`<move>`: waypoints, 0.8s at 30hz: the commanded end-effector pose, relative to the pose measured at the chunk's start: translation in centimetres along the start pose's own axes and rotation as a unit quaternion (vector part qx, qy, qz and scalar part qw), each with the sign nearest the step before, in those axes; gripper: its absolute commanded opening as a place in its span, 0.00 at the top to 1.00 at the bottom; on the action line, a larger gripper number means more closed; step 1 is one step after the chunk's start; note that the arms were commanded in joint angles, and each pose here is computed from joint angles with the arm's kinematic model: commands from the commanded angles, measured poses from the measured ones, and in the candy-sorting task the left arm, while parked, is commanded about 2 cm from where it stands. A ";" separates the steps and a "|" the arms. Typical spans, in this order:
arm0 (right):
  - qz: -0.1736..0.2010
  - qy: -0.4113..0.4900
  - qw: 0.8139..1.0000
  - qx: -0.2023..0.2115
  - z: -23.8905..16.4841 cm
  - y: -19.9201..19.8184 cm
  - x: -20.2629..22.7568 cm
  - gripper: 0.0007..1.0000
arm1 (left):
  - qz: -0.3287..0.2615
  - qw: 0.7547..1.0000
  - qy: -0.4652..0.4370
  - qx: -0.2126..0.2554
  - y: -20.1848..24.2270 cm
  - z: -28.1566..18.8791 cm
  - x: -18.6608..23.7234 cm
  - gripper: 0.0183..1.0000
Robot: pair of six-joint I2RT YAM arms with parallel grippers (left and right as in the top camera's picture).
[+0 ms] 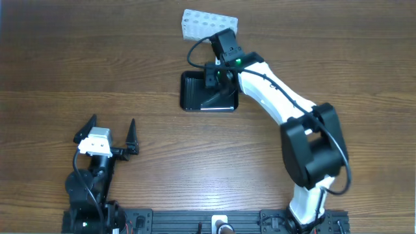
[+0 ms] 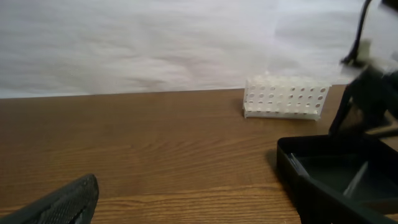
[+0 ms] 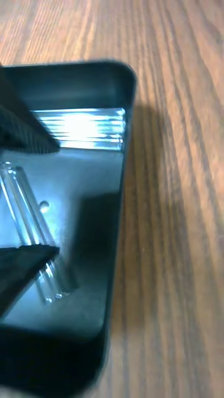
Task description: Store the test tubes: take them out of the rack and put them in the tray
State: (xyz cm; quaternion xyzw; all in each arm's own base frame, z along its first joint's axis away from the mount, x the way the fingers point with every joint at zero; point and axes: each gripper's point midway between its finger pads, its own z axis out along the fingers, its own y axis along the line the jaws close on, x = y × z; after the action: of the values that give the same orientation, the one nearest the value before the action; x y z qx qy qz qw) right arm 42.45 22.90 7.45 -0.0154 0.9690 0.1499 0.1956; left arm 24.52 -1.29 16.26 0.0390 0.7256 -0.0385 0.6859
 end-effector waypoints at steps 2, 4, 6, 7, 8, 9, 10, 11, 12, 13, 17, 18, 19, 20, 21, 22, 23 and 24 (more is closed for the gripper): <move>-0.075 -0.179 0.980 0.052 -11.5 -1.1 -7.3 0.24 | 0.007 1.000 0.000 0.009 -0.3 0.0 0.2 0.00; -0.095 -0.223 0.968 0.058 -14.8 -2.2 -9.1 0.22 | 0.007 1.000 0.000 0.009 -0.3 0.0 0.2 0.00; -0.113 -0.266 0.955 0.072 -18.0 -3.8 -10.8 0.17 | 0.007 1.000 0.000 0.009 -0.3 0.0 0.2 0.00; -0.116 -0.280 0.950 0.079 -19.0 -4.5 -11.2 0.12 | 0.007 1.000 0.000 0.009 -0.3 0.0 0.2 0.00; -0.115 -0.302 0.942 0.092 -20.6 -5.6 -11.7 0.11 | 0.007 1.000 0.000 0.009 -0.3 0.0 0.2 0.00; -0.110 -0.326 0.933 0.106 -22.1 -6.9 -12.0 0.10 | 0.007 1.000 0.000 0.009 -0.3 0.0 0.2 0.00; -0.105 -0.345 0.925 0.118 -23.4 -8.0 -11.9 0.09 | 0.007 1.000 0.000 0.009 -0.3 0.0 0.2 0.00; -0.100 -0.360 0.919 0.125 -24.4 -8.7 -11.7 0.08 | 0.007 1.000 0.000 0.009 -0.3 0.0 0.2 0.00; -0.095 -0.378 0.911 0.133 -25.6 -9.8 -11.2 0.05 | 0.007 1.000 0.000 0.009 -0.3 0.0 0.2 0.00; -0.088 -0.395 0.904 0.138 -26.8 -10.7 -10.3 0.04 | 0.007 1.000 0.000 0.009 -0.3 0.0 0.2 0.00; -0.077 -0.433 0.883 0.165 -29.6 -13.8 -5.3 0.01 | 0.007 1.000 0.000 0.009 -0.3 0.0 0.2 0.00; -0.080 -0.436 0.880 0.170 -29.8 -14.3 -4.0 0.01 | 0.007 1.000 0.000 0.009 -0.3 0.0 0.2 0.00; -0.085 -0.441 0.876 0.176 -30.0 -14.7 -1.8 0.01 | 0.007 1.000 0.000 0.009 -0.3 0.0 0.2 0.00; -0.086 -0.444 0.874 0.179 -29.9 -15.0 -0.7 0.01 | 0.007 1.000 0.000 0.009 -0.3 0.0 0.2 0.00; -0.085 -0.450 0.871 0.179 -29.9 -15.2 0.7 0.01 | 0.007 1.000 0.000 0.009 -0.3 0.0 0.2 0.00; -0.084 -0.457 0.867 0.180 -29.9 -15.4 2.1 0.01 | 0.007 1.000 0.000 0.009 -0.3 0.0 0.2 0.00; -0.084 -0.465 0.863 0.179 -29.8 -15.6 3.3 0.01 | 0.007 1.000 0.000 0.009 -0.3 0.0 0.2 0.00; -0.084 -0.472 0.859 0.179 -29.8 -15.7 4.3 0.01 | 0.007 1.000 0.000 0.009 -0.3 0.0 0.2 0.00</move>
State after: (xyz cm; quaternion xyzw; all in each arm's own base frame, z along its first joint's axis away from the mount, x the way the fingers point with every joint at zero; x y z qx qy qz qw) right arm 31.16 -0.21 29.28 0.0139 0.7750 -0.0384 0.6307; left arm 24.52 -1.29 16.24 0.0389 0.7258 -0.0386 0.6857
